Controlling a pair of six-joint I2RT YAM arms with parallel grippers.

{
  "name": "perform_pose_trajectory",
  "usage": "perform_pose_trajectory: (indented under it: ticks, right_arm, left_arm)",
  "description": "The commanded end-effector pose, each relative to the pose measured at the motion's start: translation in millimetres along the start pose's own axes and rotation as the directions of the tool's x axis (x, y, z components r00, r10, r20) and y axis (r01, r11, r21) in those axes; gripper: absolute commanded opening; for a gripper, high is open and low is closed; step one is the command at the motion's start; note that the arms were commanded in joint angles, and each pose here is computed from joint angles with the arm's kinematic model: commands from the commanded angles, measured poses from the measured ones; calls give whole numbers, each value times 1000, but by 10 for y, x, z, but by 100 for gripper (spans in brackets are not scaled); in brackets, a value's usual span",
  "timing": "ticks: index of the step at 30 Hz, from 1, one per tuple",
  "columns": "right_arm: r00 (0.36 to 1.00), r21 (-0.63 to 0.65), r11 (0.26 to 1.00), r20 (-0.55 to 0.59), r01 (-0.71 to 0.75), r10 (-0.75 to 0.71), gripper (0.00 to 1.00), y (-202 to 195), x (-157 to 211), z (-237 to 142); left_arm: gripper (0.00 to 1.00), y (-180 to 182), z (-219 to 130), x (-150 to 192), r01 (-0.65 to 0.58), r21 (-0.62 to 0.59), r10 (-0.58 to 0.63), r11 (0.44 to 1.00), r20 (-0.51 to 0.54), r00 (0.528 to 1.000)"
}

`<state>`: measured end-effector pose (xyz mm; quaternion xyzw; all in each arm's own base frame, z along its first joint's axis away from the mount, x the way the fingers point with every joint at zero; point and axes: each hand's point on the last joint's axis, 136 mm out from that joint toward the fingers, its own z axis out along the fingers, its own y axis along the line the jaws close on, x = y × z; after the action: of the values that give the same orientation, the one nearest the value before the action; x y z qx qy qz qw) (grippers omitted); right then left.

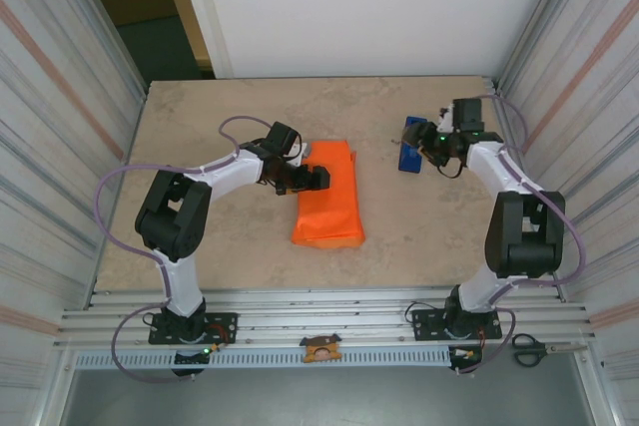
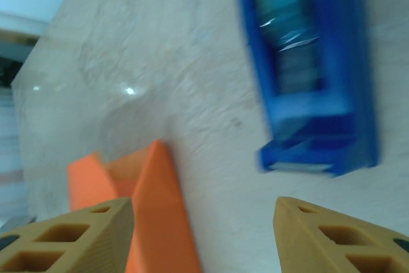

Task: Wrap the gift box in paper
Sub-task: Tear off the tape with the cutter.

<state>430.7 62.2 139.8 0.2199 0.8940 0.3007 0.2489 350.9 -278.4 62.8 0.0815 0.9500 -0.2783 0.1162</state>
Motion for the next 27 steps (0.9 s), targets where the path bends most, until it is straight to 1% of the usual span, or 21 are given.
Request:
perform_pose_trajectory:
  ticks: [1,7,9,15,27]
  right_arm:
    - [999,-14,999,-36,-37,37,52,-154,-143,62]
    - [992,-57,993,-74,-103,99,37,-296,-335,218]
    - [991,-68,991,-86,-113,106,35,-309,-353,275]
    - [982,-65,988,-138,-142,132,31,-382,-336,436]
    - [969,-62,987,-208,-148,133,27,-394,-235,573]
  left_arm:
    - [91,373,270,433,-22,-142,3,990,-134,991]
    - [91,375,285,453,-26,-145,6,989,-140,990]
    - [91,376,290,461,-27,-144,6,989,-140,990]
    - [91,367,293,453,-26,-140,6,990,-138,990]
    - [91,341,302,436,-24,-132,6,991,-134,991]
